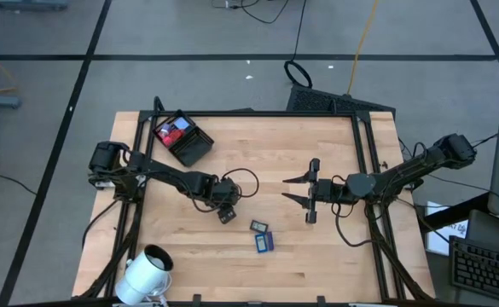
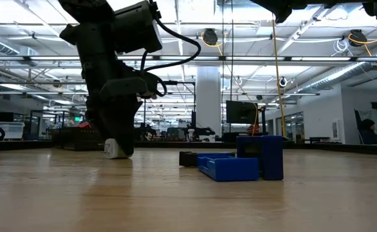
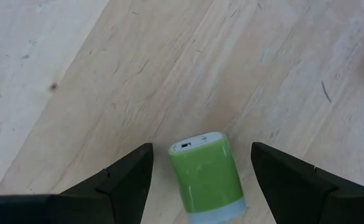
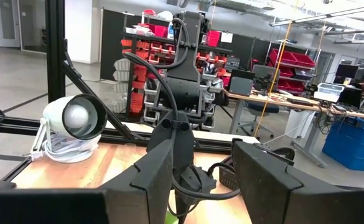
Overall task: Pick & Place Office items
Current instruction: Put the green charger adapter into the top black bin
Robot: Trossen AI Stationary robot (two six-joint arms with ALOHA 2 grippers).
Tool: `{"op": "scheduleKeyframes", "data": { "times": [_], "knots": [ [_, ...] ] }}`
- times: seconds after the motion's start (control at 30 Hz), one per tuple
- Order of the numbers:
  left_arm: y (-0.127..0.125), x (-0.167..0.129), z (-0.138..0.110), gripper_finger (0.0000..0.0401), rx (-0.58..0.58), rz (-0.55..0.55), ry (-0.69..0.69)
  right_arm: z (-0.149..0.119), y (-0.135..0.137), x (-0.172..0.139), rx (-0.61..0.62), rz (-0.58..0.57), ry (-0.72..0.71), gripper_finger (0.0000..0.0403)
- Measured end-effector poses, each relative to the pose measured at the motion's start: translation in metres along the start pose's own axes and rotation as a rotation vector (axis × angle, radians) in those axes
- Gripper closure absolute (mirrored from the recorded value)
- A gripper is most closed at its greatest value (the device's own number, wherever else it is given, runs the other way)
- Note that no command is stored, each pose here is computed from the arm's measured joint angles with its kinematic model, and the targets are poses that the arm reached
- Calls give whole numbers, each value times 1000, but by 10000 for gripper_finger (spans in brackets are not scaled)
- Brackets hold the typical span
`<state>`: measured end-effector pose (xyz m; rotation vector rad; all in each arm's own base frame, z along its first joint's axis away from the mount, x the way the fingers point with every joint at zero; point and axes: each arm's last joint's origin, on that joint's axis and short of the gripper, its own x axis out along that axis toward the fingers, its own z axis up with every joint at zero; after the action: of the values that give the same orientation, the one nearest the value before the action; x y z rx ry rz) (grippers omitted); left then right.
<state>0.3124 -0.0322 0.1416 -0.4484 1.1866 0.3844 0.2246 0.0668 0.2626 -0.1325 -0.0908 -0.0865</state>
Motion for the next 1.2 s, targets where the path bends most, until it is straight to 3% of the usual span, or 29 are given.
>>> {"op": "scheduleKeyframes", "data": {
  "times": [1.2],
  "knots": [
    [1,0,-1,134,-2,7,8,0,0,0,0,0,0,248]
  ]
}}
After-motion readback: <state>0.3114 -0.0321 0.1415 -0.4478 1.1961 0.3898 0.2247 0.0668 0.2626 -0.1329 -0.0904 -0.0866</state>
